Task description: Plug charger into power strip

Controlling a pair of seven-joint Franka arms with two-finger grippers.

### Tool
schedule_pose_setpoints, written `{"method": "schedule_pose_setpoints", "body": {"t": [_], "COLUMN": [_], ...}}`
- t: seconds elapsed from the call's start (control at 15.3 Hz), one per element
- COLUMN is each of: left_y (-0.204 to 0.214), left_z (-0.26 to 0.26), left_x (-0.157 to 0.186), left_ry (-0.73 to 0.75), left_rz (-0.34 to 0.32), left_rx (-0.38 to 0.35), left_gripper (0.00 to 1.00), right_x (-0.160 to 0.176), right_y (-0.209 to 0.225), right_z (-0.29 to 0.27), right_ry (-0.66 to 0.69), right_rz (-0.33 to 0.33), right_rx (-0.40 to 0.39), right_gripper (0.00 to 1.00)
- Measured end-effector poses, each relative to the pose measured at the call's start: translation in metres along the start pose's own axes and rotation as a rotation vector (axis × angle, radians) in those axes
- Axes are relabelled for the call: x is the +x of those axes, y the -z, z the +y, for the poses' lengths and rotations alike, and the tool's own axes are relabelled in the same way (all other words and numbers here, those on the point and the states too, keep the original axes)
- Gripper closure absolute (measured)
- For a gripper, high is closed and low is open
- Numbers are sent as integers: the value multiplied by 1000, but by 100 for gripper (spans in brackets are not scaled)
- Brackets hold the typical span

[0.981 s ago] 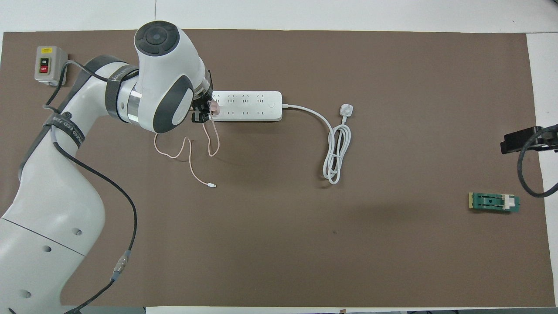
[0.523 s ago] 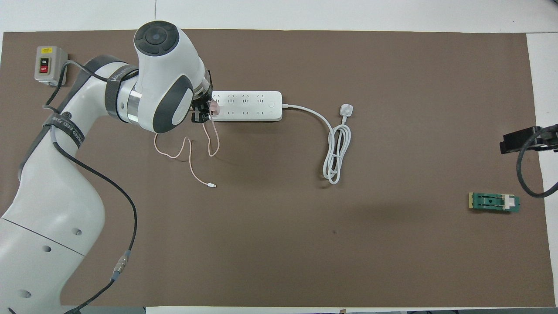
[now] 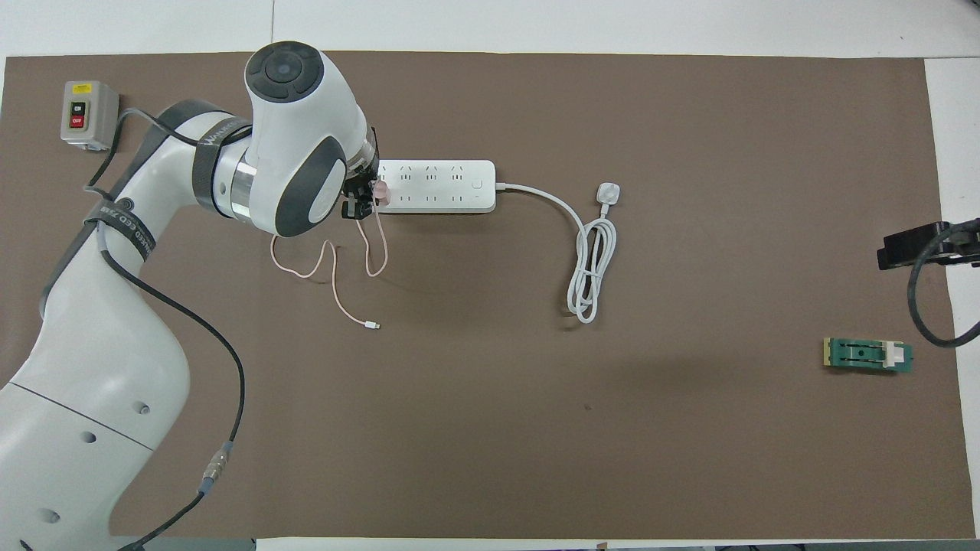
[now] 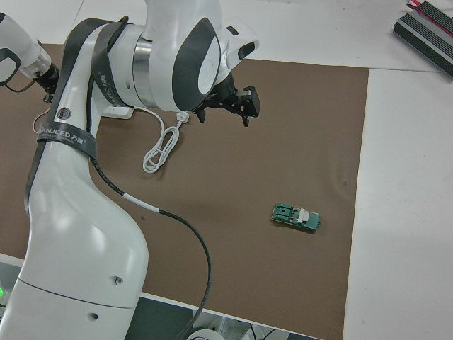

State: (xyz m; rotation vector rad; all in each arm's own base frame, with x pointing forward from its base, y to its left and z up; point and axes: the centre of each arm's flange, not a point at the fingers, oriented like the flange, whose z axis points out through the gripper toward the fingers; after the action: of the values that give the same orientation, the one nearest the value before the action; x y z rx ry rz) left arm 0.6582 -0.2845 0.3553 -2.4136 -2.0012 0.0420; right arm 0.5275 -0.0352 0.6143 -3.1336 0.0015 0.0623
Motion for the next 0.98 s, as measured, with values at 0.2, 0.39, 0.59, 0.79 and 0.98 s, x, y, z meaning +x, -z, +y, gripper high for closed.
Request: {"method": "schedule_pose_setpoints", "body": {"t": [0.2,0.39,0.59,0.79,0.98], "left_y": [0,-7,-8,-11,-12], "left_z": [0,-1,-2,-8,-19], "left_x": [0,0,0,0,-1], "left_ry": [0,-1,20,51,69], "left_rz": [0,-1,-2,-5,-1], "left_rx": [-1,-5,-15,-50,-104], "left_gripper": [68,68,68,68,68], "right_x": [0,0,0,0,0], "right_y": [0,1,1,1,1], "right_z": [0,0,0,0,0], "right_ry": [0,0,-2,-4,-4], "right_rz": [1,1,2,2,2], "right_rx": [4,4,4,4,4], "right_gripper": [0,0,0,0,0]}}
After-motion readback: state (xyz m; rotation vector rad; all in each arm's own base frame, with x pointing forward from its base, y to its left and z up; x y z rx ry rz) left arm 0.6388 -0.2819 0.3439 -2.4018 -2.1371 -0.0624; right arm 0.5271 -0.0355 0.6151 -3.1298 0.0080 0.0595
